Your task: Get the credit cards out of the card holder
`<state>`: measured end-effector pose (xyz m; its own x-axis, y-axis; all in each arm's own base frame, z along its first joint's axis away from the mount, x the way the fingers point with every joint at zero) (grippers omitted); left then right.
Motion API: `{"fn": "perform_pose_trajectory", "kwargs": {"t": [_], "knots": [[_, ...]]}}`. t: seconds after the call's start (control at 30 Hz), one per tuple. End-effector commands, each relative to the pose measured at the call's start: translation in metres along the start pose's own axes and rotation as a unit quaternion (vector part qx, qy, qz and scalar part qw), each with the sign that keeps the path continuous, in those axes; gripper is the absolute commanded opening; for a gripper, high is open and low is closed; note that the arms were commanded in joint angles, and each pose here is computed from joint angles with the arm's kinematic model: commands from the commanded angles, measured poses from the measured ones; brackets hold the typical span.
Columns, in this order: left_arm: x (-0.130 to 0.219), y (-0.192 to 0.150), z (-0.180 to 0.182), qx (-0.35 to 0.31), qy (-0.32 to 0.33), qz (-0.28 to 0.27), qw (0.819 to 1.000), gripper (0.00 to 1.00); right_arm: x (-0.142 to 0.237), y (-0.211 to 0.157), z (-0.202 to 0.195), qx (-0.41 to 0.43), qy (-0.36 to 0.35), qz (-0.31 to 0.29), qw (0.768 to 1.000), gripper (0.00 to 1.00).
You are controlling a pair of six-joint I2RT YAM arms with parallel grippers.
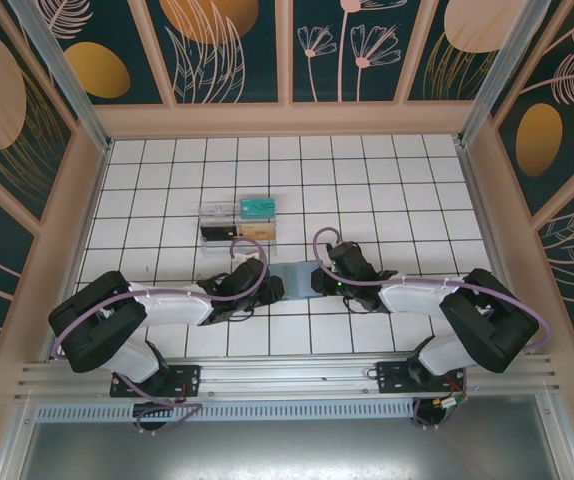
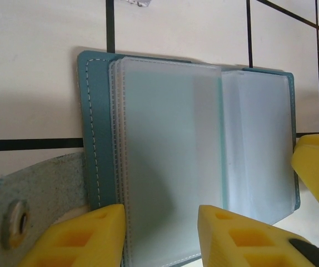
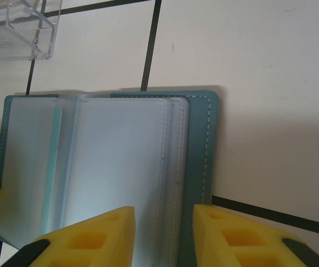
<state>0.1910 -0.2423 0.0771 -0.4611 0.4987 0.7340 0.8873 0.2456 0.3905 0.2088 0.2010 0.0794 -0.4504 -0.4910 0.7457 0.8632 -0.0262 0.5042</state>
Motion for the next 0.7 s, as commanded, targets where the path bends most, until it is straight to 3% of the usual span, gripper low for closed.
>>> {"fn": "perform_pose_trajectory", "kwargs": {"t": [0.0,0.07,0.17,0.43,0.67], "knots": [[-0.004,-0.002,-0.01,-0.009,-0.025,0.014,1.0,0.4,-0.003,-0.002,0.0,-0.009,0.008,0.003,1.0,0.34],[-0.004,-0.002,-0.015,-0.01,-0.047,0.015,0.999,0.44,-0.004,-0.003,-0.001,-0.011,0.01,0.007,1.0,0.34],[-0.003,-0.001,-0.023,-0.013,-0.077,0.018,0.997,0.64,-0.006,-0.005,-0.001,-0.013,0.012,0.011,1.0,0.33],[0.002,0.002,-0.035,-0.021,-0.114,0.014,0.993,0.73,-0.008,-0.006,-0.001,-0.015,0.012,0.015,1.0,0.33],[0.0,0.006,-0.045,-0.028,-0.128,0.014,0.991,0.87,-0.004,-0.004,-0.003,-0.022,0.004,0.002,1.0,0.34]]}}
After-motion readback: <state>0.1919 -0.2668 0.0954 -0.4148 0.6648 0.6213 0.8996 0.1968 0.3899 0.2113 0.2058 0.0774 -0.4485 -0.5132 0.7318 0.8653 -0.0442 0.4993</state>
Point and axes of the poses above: each hand's point on the last joint's axis, 136 mm out from that joint toward the fingers, its own x axis back along the fingers, its own z axis along the line the jaws close on, y = z × x, the point moved 7 cm from there along x, back along the fingers
